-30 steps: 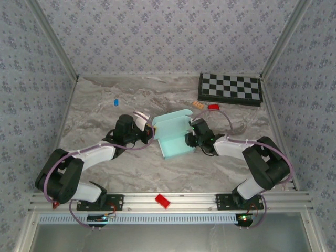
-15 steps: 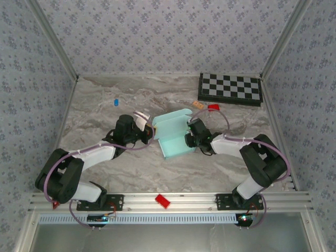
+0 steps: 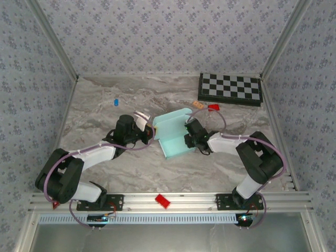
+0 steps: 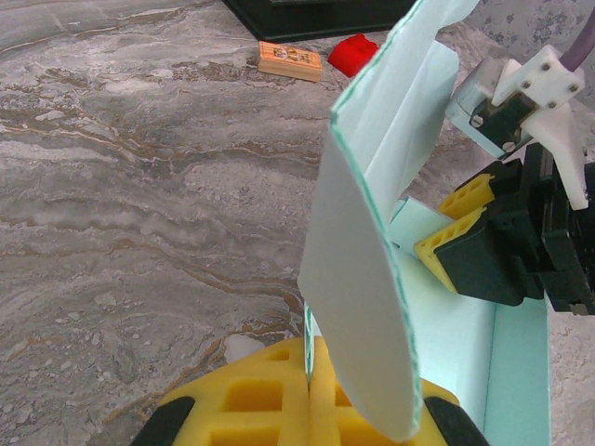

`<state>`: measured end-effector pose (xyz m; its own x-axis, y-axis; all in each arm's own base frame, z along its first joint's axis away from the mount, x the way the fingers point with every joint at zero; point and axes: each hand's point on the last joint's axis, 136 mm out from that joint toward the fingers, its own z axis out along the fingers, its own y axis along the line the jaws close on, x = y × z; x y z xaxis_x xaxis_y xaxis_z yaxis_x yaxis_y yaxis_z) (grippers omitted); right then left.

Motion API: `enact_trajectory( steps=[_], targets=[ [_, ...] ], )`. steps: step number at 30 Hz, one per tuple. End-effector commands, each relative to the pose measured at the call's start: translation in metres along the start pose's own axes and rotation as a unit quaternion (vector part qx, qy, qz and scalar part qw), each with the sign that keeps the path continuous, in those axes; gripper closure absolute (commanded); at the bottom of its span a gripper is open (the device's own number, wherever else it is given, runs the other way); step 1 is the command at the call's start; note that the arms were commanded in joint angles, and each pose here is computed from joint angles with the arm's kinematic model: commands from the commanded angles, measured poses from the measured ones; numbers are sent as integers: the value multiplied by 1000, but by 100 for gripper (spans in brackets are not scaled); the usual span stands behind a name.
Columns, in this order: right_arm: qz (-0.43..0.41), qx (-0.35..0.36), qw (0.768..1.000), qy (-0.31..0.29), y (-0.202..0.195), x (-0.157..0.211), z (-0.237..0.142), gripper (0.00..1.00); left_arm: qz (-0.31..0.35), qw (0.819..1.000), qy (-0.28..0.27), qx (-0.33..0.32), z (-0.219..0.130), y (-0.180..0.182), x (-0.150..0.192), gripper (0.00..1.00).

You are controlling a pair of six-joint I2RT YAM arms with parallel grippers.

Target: Fold the paper box

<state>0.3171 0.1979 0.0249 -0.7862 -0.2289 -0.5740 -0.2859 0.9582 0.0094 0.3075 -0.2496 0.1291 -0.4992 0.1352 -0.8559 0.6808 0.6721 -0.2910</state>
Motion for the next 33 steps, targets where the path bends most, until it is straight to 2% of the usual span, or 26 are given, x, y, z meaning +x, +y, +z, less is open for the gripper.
enact_trajectory(
  steps=[1, 16, 33],
  targets=[
    [-21, 61, 997, 53, -24, 26, 3, 73, 11, 1000, -7, -8, 1, 4, -8, 100],
    [-32, 93, 992, 82, -32, 33, 8, 79, 24, 1000, 0, -8, 3, 4, -7, 100],
    [-20, 166, 977, 130, -56, 52, 8, 83, 43, 999, 6, -13, 4, 9, -8, 100]
  ],
)
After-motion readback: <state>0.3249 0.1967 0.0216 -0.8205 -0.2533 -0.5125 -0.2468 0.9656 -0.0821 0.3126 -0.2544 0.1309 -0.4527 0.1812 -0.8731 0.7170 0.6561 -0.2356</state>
